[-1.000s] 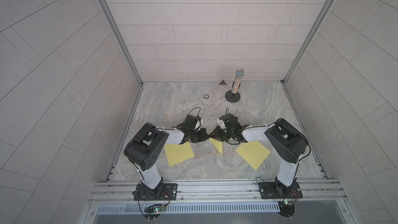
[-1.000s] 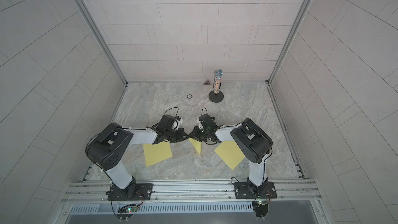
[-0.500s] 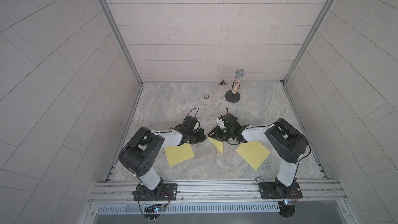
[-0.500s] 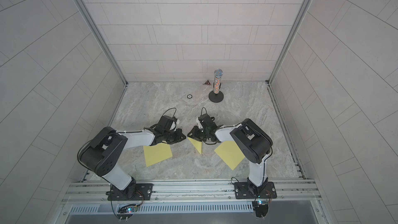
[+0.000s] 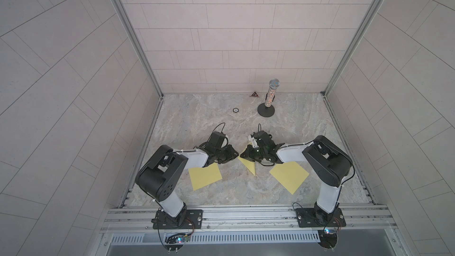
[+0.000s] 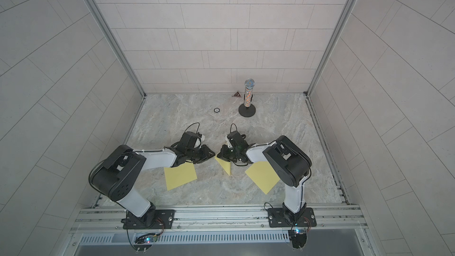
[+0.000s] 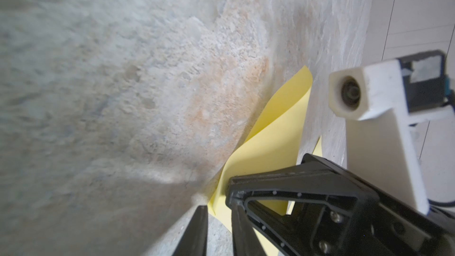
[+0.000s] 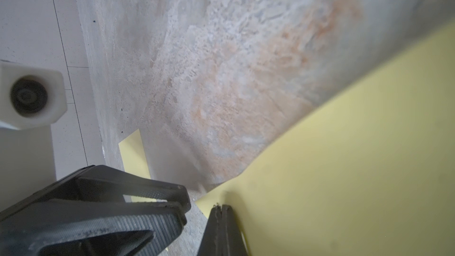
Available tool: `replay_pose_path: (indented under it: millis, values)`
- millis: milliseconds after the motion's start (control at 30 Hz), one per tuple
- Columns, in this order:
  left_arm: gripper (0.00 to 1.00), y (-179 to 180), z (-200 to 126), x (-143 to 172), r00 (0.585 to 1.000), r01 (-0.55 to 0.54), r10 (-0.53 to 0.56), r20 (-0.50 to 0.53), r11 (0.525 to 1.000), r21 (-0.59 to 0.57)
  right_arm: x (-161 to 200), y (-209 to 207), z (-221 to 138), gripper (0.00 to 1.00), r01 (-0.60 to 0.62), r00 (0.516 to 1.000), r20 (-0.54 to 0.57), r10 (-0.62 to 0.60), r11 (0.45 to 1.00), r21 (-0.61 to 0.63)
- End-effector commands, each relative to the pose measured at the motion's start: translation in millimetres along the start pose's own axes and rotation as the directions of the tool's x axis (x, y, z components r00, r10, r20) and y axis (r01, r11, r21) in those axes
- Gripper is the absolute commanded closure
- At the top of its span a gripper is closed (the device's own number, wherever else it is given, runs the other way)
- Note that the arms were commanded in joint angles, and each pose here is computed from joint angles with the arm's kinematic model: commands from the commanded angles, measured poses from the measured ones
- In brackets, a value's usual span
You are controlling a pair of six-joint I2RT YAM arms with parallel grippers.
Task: Fold the square paper diagonally
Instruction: Fold the paper at the center of the board.
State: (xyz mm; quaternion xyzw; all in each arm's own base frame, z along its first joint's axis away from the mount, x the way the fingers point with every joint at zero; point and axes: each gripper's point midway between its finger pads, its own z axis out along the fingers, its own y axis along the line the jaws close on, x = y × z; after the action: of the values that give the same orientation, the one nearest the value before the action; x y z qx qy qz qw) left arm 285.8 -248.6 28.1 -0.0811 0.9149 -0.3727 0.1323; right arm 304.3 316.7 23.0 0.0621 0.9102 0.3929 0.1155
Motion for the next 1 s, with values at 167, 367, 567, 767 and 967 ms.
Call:
replay_pose_path:
  millis: [167,367,567,767,967]
  values:
    - [0.66,5.4,6.1,0.4,1.0,0.01,-0.01,0.004,1.0,-0.003,23.8,-39.8,2.3,1.0,-0.038,0.998,-0.052,0.045,0.991,0.129]
    - [0.7,-0.5,9.3,-0.9,1.0,0.012,-0.012,-0.003,1.0,0.028,24.4,-40.7,3.3,1.0,-0.042,0.997,-0.052,0.049,0.991,0.126]
    - [0.75,1.9,11.5,3.8,0.999,0.031,-0.03,-0.019,0.999,0.039,24.3,-40.6,3.8,1.0,-0.044,0.997,-0.052,0.05,0.991,0.124]
    - [0.77,-1.3,11.3,3.7,0.999,0.03,-0.029,-0.024,0.998,0.051,24.0,-39.7,5.1,1.0,-0.045,0.997,-0.054,0.051,0.992,0.119]
    - [0.79,0.1,14.1,5.1,0.999,0.037,-0.035,-0.036,0.998,0.051,23.6,-39.2,4.6,1.0,-0.045,0.997,-0.052,0.051,0.992,0.117]
